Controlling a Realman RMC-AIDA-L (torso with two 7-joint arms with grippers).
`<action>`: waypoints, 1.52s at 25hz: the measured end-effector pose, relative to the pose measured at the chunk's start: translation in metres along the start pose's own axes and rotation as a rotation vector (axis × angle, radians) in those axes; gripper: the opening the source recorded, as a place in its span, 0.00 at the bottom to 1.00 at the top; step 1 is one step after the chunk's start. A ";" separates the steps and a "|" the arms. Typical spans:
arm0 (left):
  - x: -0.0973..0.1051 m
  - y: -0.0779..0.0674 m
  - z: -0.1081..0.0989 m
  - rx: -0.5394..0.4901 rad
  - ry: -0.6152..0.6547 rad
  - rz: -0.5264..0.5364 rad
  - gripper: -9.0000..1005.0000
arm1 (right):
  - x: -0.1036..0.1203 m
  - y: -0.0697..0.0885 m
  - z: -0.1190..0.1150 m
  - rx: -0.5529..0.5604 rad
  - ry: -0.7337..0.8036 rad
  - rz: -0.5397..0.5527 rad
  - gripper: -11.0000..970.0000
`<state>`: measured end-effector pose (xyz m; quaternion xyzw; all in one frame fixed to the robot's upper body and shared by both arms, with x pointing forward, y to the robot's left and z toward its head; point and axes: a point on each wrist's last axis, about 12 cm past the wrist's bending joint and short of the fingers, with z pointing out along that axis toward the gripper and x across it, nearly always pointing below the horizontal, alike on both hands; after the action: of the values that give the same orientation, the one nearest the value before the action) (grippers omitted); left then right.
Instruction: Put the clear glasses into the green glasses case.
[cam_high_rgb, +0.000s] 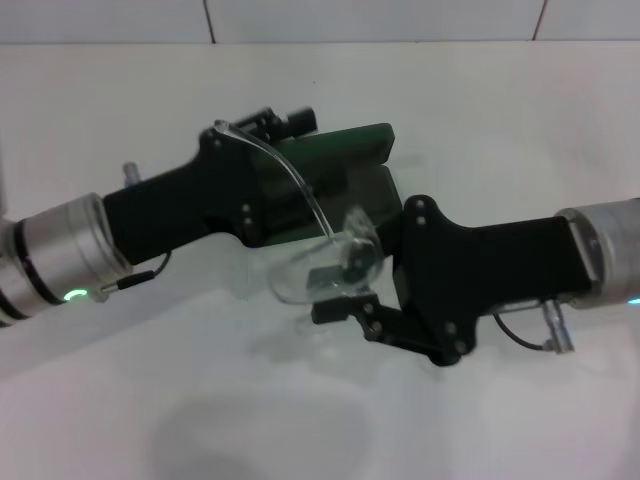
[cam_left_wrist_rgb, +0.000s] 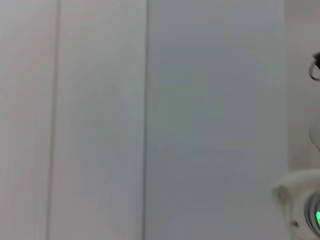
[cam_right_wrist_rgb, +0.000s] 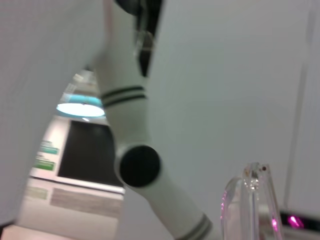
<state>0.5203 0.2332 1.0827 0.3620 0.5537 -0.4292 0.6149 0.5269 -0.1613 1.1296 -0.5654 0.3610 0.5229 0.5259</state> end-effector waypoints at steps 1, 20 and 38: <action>0.000 -0.001 -0.002 -0.012 -0.021 0.011 0.70 | 0.001 -0.001 0.000 0.006 0.011 0.011 0.13; -0.005 -0.008 -0.014 -0.074 -0.150 0.083 0.70 | 0.017 -0.012 -0.002 0.123 0.130 0.100 0.13; -0.002 -0.010 -0.019 -0.099 -0.154 0.075 0.70 | 0.018 -0.015 -0.011 0.180 0.146 0.109 0.13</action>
<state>0.5043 0.2473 1.0831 0.3177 0.5113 -0.4047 0.6884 0.5472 -0.1663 1.1141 -0.5321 0.4739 0.4735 0.5177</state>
